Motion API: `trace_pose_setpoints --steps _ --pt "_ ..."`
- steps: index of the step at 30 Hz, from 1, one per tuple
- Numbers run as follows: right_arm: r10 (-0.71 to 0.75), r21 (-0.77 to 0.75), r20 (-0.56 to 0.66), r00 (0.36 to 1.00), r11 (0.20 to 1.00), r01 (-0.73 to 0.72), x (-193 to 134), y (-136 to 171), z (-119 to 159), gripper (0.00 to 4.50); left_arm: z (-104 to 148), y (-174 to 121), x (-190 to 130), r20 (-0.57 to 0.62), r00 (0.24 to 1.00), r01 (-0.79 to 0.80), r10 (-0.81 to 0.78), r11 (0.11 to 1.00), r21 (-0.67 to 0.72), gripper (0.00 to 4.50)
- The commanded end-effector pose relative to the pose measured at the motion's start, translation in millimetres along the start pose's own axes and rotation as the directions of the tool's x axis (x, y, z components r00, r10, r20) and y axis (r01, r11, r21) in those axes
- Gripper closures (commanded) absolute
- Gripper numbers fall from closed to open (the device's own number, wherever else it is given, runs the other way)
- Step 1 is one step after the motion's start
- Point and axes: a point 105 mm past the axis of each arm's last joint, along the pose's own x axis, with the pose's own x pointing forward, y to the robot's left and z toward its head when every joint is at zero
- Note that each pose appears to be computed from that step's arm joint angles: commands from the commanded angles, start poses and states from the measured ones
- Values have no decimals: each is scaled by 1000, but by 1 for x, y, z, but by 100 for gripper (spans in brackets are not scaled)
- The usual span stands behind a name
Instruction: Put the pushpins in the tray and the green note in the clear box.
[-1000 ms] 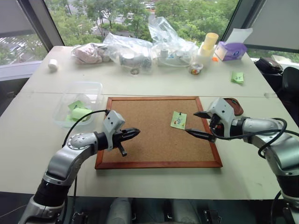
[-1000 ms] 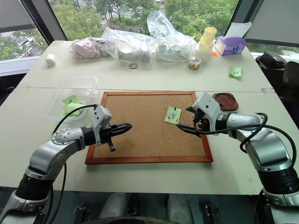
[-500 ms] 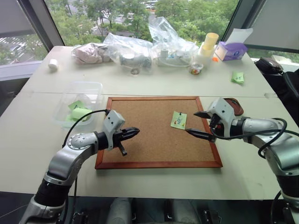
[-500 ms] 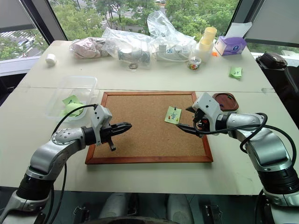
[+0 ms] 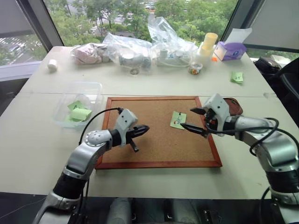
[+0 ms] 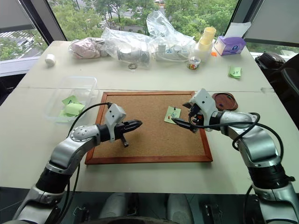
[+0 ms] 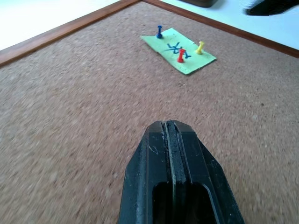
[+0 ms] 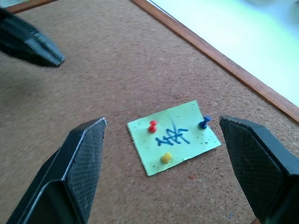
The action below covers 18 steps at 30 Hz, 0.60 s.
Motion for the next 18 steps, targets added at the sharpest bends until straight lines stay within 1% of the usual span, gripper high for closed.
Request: trace_pose_setpoints --steps 1,6,9,14,18 --pt "-61 12 19 998 998 61 11 -13 7 53 4 -1 10 21 1000 5 -6 1000 29 450" --pt "-112 50 -8 994 992 113 30 -27 0 53 -9 4 19 -6 1000 -29 29 999 33 450" --pt "-151 115 -19 988 982 152 42 -37 -7 53 -18 5 17 -23 999 -36 36 999 25 450" --pt "-140 113 -41 989 983 144 51 -34 -17 53 -38 5 15 -84 995 -43 47 998 40 450" --pt "-150 102 -63 987 983 156 52 -37 -25 53 -41 3 15 -89 995 -38 41 999 33 450"
